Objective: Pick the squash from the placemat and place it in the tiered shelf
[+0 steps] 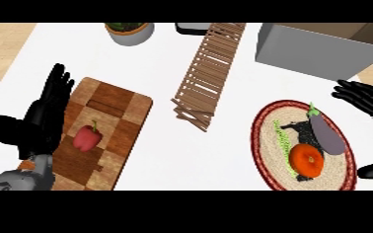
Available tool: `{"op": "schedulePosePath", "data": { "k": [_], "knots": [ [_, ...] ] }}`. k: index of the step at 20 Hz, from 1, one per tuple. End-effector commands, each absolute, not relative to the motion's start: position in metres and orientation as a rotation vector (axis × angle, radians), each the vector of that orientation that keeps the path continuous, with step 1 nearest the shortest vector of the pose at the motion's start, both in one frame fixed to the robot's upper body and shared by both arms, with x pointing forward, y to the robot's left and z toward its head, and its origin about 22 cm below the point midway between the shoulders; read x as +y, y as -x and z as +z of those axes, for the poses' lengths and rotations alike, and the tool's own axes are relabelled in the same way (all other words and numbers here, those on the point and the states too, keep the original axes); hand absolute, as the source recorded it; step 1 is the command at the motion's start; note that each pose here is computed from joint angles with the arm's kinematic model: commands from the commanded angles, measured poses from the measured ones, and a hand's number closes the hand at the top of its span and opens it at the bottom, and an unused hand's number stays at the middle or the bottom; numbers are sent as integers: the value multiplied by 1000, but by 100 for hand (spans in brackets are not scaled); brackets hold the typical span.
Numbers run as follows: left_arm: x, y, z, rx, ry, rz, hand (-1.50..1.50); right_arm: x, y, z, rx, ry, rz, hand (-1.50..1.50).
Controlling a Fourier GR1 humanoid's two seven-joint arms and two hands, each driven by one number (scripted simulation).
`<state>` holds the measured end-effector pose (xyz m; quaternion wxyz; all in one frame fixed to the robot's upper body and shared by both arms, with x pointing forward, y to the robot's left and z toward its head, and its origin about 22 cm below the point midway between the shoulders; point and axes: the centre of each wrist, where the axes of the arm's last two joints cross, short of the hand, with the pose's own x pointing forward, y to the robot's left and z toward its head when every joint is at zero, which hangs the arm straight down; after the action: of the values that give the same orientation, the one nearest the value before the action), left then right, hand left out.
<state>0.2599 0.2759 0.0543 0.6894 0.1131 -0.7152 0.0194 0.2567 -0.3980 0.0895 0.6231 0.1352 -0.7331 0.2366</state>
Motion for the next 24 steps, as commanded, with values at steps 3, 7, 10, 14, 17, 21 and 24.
{"op": "schedulePosePath", "data": {
  "k": [3,7,10,14,17,21,24],
  "knots": [
    [267,-257,54,-1586,-256,58,0,-387,-244,153,-1510,-188,1034,-150],
    [267,-257,47,-1600,-269,61,0,-365,-244,199,-1493,131,1285,-150],
    [273,-255,53,-1602,-267,40,0,-339,-231,205,-1426,277,1407,-150],
    [279,-246,65,-1597,-245,39,0,-310,-206,181,-1334,407,1415,-150],
    [263,-246,53,-1588,-237,31,0,-286,-198,165,-1278,447,1427,-150],
    [273,-261,69,-1604,-248,32,0,-262,-192,156,-1231,567,1479,-150],
    [273,-250,53,-1611,-259,33,0,-270,-197,130,-1131,678,1526,-150]
  ]
}}
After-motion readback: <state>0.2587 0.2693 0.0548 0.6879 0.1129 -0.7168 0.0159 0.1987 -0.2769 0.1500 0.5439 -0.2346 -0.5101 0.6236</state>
